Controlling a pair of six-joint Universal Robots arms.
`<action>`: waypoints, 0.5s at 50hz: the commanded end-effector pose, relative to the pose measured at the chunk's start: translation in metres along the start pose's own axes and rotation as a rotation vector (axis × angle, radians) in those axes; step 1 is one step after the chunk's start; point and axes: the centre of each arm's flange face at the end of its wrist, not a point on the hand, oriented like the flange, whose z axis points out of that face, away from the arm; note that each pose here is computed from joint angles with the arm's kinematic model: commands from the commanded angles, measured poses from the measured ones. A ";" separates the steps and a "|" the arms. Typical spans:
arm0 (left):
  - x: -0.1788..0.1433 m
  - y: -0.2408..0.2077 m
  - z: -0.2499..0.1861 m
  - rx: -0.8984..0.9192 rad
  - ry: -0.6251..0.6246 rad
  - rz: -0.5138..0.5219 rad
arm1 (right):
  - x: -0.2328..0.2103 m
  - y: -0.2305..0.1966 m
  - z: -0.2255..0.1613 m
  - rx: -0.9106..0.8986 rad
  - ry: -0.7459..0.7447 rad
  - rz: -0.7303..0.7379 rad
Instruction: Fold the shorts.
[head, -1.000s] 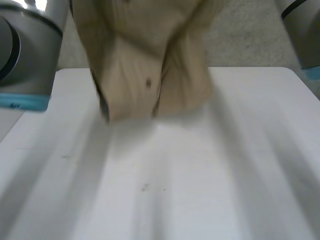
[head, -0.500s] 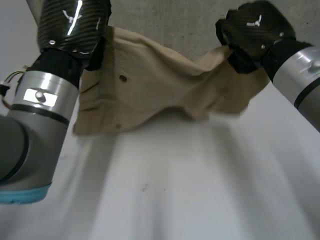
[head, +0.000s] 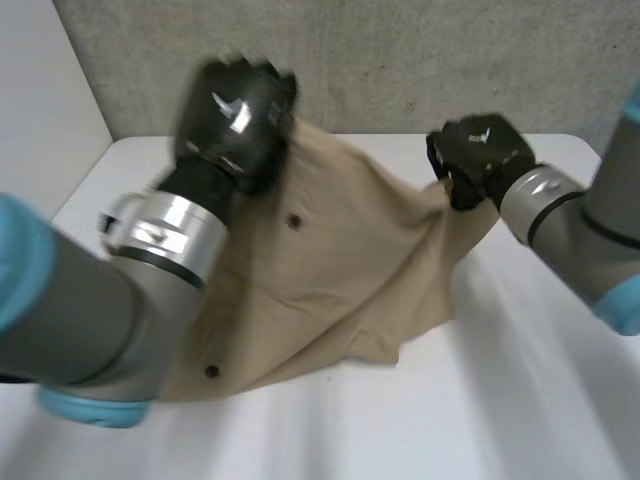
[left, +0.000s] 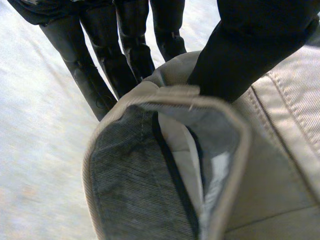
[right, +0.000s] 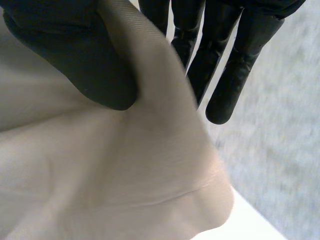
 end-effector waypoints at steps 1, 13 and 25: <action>0.044 0.048 0.008 -0.092 0.137 -0.116 | 0.003 0.042 0.019 -0.146 0.103 -0.044; 0.051 0.024 0.006 -0.020 0.241 -0.152 | 0.038 0.023 0.002 -0.089 0.279 -0.063; -0.028 -0.016 -0.001 0.021 0.029 -0.101 | 0.030 -0.021 -0.024 0.080 0.166 -0.095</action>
